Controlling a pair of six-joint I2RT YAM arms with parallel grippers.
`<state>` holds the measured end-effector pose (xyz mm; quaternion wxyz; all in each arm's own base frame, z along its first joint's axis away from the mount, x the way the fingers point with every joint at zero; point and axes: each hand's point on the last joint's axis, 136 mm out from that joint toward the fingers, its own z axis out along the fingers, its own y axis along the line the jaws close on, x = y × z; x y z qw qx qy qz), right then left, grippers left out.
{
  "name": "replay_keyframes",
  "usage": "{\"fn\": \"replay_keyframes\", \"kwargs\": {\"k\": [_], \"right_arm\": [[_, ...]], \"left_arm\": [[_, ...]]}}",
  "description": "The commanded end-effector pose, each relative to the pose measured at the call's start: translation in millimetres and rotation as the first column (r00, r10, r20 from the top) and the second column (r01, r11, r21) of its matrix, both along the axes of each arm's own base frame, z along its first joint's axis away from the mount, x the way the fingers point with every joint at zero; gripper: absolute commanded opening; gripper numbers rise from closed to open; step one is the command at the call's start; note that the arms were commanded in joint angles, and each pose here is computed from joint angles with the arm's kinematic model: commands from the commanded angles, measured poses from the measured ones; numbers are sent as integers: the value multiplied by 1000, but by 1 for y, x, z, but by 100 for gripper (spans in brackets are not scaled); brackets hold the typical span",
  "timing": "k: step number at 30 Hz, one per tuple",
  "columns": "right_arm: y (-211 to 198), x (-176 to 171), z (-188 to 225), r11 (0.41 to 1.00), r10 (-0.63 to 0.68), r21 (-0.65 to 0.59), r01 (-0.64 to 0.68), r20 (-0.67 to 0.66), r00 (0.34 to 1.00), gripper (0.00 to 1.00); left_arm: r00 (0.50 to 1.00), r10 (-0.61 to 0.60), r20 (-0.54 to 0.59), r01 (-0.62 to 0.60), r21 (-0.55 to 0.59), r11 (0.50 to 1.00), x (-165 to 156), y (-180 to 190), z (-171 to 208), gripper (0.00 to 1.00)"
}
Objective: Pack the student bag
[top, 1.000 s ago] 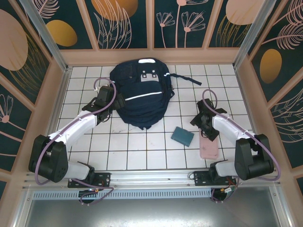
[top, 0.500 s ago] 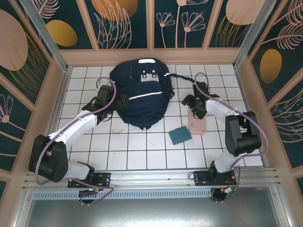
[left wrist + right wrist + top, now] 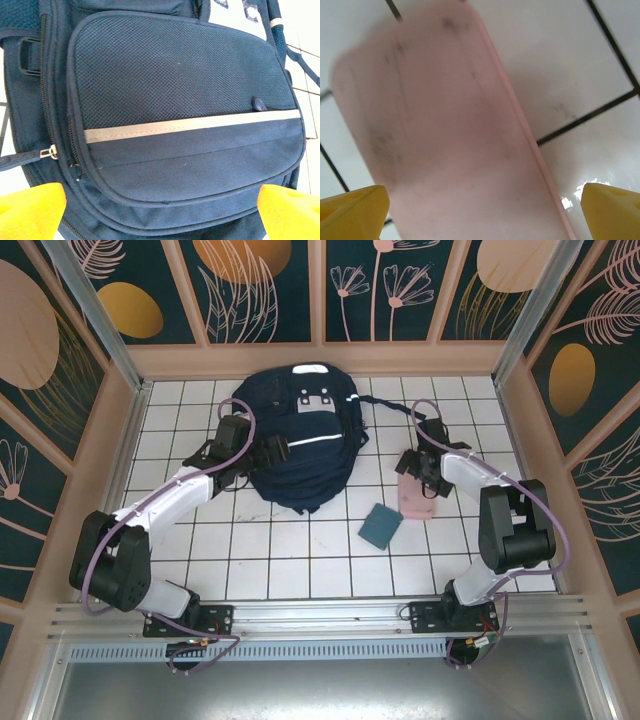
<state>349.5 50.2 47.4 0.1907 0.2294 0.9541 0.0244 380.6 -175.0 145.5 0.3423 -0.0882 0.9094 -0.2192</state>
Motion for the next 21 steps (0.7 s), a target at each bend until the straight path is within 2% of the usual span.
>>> {"fn": "replay_keyframes", "kwargs": {"k": [1, 6, 11, 16, 21], "right_arm": [[13, -22, -15, 992, 125, 11, -124, -78, 989, 99], [35, -27, -13, 971, 235, 51, -232, -69, 970, 99], [34, -33, -20, 970, 243, 38, -240, -110, 964, 99], [45, -33, -6, 959, 283, 36, -281, -82, 956, 99], [47, -33, 6, 945, 314, -67, -319, -79, 946, 99]], "left_arm": [[999, -12, 41, 13, -27, 1000, 8, -8, 16, 98], [999, -11, 31, 12, -17, 1000, 7, -7, 11, 99], [1000, -12, 25, 13, -14, 1000, 7, -7, 8, 99], [1000, -14, 22, 14, -6, 1000, 6, -6, 7, 99], [1000, -16, 17, 16, -8, 1000, 6, -7, 5, 98]]}}
